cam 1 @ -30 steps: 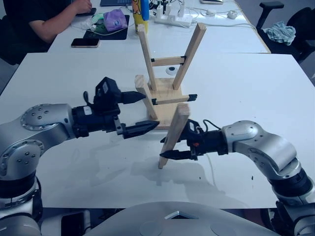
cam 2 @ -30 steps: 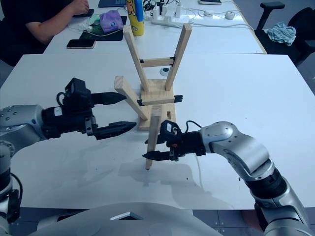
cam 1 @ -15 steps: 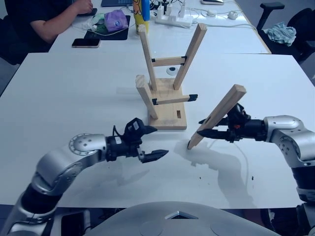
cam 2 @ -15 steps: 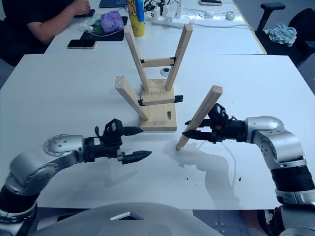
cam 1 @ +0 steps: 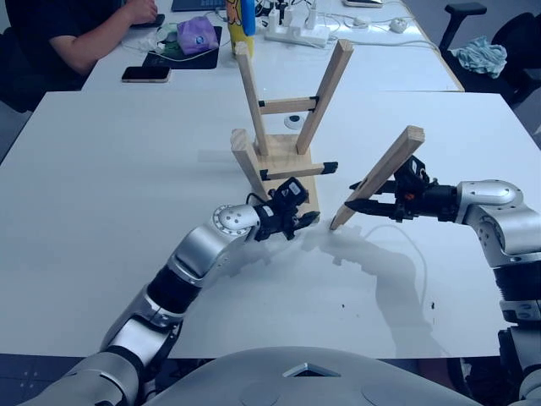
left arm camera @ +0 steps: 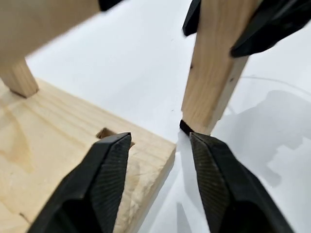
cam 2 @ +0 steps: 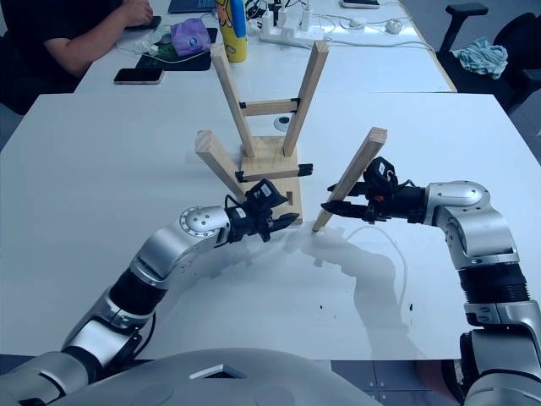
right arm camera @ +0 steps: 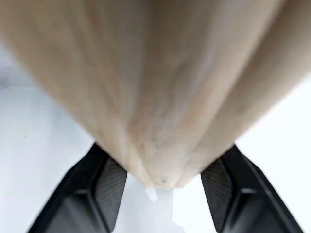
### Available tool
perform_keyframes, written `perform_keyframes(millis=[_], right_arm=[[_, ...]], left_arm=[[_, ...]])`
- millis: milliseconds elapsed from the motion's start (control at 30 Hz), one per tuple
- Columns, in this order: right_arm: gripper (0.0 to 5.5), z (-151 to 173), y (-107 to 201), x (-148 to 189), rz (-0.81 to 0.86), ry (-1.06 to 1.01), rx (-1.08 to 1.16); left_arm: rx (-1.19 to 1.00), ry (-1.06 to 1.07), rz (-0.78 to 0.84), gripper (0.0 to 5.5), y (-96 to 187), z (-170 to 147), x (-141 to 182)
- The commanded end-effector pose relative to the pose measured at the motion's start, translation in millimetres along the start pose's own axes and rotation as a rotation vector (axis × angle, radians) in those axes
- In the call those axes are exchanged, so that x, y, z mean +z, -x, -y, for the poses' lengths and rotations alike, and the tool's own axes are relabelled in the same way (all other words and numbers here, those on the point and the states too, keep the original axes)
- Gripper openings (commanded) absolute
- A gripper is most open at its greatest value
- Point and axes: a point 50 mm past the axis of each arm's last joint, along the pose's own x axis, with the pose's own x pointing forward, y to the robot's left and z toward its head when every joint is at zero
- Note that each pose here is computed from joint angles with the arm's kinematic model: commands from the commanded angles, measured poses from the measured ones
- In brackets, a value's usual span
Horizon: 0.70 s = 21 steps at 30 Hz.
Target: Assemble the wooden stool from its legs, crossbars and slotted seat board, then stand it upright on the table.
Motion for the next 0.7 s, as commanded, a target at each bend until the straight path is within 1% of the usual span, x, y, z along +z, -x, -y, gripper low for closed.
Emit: perform_keyframes(millis=[33, 67, 167, 233, 367, 433, 500, 700], right_arm=[[2.04, -4, -12, -12, -0.05, -0.034, 0.011], [2.04, -5, -13, -11, -0.048, -0.034, 0.014], [2.04, -5, -13, -11, -0.041, -0.032, 0.006], [2.04, -3, -11, -8, -0.026, -0.028, -0.017], [2.04, -3, -7, 7, 0.067, -0.03, -0.026], [2.04, -6, -7, 14, 0.121, -0.034, -0.017], [2.04, -9, -8, 20, 0.176, -0.041, -0.006], [2.04, -20, -18, 23, 0.25, -0.058, 0.02]], left_arm=[[0.064, 0.023, -0.065, 1.54, -2, -9, -4], [0.075, 0.036, -0.07, 1.5, -2, -11, -5], [0.096, 0.027, -0.123, 1.02, 2, -17, -10], [0.085, 0.012, -0.187, 0.71, 6, -18, -18], [0.086, -0.006, -0.288, 0.13, 16, -24, -33], [0.086, 0.013, -0.296, 0.0, 23, -26, -36], [0.086, 0.026, -0.306, 0.0, 31, -28, -40], [0.096, 0.08, -0.323, 0.0, 52, -31, -55]])
